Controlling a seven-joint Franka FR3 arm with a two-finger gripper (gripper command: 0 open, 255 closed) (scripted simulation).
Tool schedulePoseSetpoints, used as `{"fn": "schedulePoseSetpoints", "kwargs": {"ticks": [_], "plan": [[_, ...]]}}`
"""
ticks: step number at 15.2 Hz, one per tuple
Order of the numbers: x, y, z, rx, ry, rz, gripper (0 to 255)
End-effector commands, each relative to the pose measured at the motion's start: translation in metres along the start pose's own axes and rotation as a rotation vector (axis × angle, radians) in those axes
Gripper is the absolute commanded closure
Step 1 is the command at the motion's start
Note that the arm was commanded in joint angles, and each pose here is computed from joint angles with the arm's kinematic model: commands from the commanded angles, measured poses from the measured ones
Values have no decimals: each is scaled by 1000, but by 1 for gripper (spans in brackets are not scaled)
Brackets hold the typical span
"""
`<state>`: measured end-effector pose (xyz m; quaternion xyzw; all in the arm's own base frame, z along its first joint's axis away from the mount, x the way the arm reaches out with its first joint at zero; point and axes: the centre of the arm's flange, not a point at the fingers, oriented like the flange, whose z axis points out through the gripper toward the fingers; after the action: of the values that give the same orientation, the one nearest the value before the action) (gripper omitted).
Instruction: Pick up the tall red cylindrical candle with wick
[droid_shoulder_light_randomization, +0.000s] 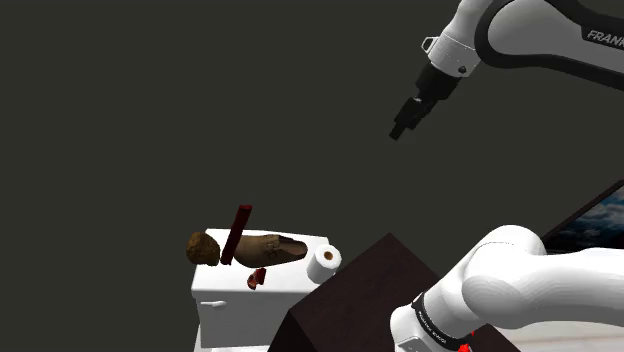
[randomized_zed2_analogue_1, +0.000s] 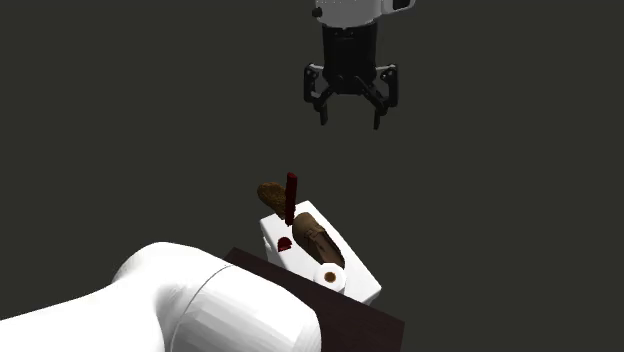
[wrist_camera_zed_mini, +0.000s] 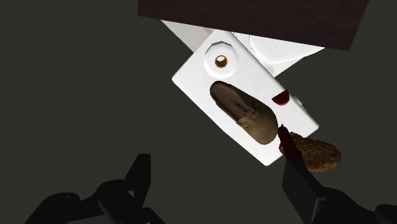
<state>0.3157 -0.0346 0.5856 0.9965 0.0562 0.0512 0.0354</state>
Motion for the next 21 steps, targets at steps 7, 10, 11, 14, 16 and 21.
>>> {"fn": "schedulePoseSetpoints", "kwargs": {"ticks": [7, 10, 11, 14, 16, 21], "plan": [[50, -27, 57, 34, -29, -52, 0], [74, -41, 85, 51, -43, -79, 0], [82, -47, 95, 56, -48, -87, 0], [104, -63, 124, 73, -63, -113, 0], [119, -75, 143, 85, -72, -131, 0], [154, -106, 191, 113, -97, -175, 0]]}}
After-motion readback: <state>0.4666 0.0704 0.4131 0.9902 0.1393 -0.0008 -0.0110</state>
